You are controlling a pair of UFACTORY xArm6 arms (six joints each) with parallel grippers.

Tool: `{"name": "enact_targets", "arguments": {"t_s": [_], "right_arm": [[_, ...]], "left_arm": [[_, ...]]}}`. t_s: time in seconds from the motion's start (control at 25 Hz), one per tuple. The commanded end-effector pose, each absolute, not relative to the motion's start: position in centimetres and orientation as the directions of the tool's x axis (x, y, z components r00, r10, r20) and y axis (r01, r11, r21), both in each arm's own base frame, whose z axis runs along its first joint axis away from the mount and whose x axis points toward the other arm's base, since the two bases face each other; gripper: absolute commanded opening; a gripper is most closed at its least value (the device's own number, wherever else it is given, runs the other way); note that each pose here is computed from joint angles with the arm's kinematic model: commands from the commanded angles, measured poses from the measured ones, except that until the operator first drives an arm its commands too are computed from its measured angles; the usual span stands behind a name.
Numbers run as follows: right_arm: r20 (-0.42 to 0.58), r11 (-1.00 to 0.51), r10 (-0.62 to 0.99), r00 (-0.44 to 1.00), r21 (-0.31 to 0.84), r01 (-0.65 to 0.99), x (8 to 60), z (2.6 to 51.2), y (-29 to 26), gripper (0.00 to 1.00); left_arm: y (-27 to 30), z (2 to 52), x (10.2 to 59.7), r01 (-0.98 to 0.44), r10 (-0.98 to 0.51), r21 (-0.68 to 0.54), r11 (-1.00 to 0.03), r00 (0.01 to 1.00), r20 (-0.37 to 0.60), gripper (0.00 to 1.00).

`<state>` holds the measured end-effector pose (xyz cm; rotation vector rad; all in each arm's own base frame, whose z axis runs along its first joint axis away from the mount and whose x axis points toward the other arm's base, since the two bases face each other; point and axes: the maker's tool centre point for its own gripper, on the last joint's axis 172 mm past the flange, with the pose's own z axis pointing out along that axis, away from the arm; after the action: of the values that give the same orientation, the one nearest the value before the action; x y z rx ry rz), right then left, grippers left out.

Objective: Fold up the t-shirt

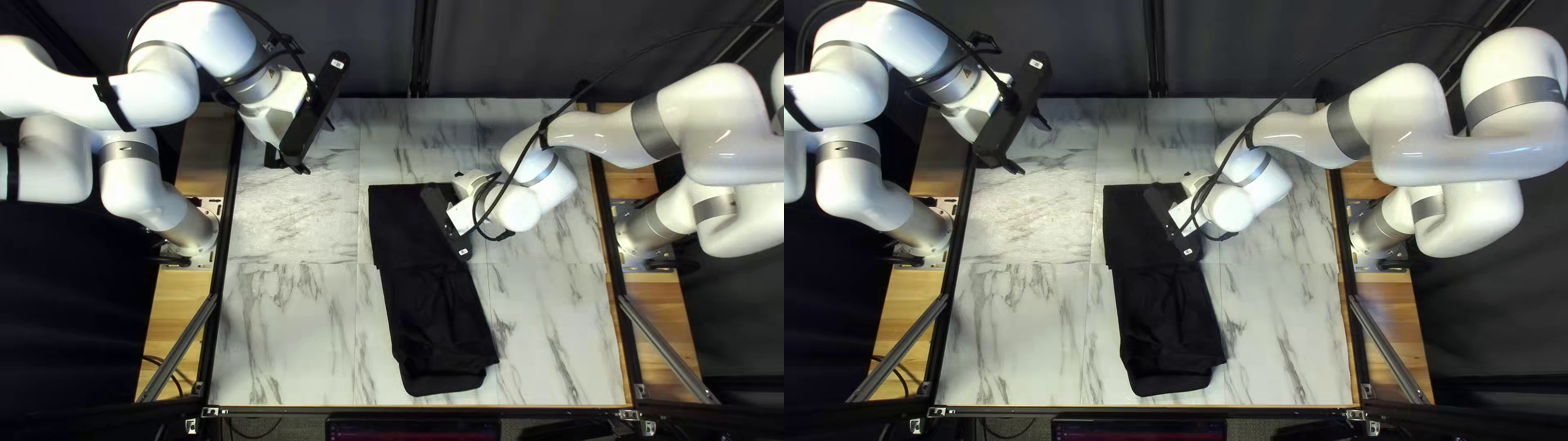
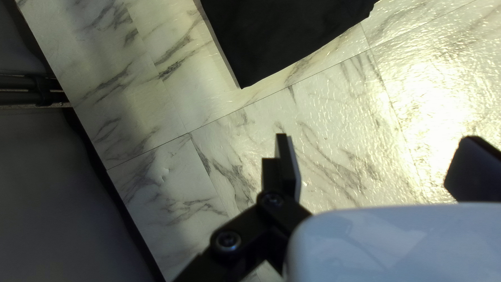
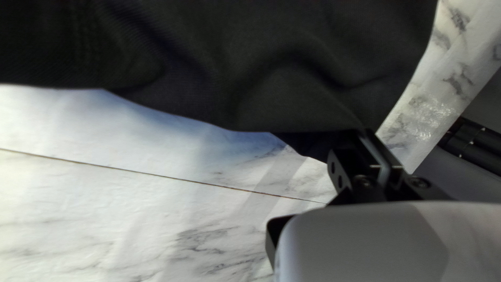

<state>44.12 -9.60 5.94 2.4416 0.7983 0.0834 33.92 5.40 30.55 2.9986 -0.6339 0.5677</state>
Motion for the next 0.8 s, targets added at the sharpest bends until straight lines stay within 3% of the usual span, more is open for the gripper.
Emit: {"name": "enact_targets", "arguments": {"t_s": [0.04,0.52,0.56,0.6,0.64,0.8], "right_arm": [[-0.101,-0.668,0.558,0.823,0.534,0.519,43.9,6.2,-9.7,0.00],[-0.110,-0.676,0.553,0.826,0.520,0.522,43.1,5.3,-10.2,0.00],[-0.112,-0.677,0.556,0.824,0.515,0.526,43.1,5.1,-10.2,0.06],[-0.113,-0.677,0.557,0.823,0.513,0.529,43.1,5.0,-10.2,0.77],[-0.116,-0.675,0.561,0.820,0.509,0.534,43.1,4.7,-10.1,1.00],[-0.125,-0.671,0.566,0.815,0.505,0.543,42.9,4.2,-9.1,1.00]], "left_arm": [[5.4,30.6,33.9,-0.396,-0.387,-0.050,-0.917,0.851,0.355,1.00],[5.4,30.6,33.9,-0.396,-0.387,-0.050,-0.917,0.851,0.355,1.00],[5.4,30.6,33.9,-0.396,-0.387,-0.050,-0.917,0.851,0.355,1.00],[5.4,30.6,33.9,-0.396,-0.387,-0.050,-0.917,0.851,0.355,1.00],[5.4,30.6,33.9,-0.396,-0.387,-0.050,-0.917,0.851,0.355,1.00],[5.4,30.6,33.9,-0.396,-0.387,-0.050,-0.917,0.851,0.355,1.00]]}}
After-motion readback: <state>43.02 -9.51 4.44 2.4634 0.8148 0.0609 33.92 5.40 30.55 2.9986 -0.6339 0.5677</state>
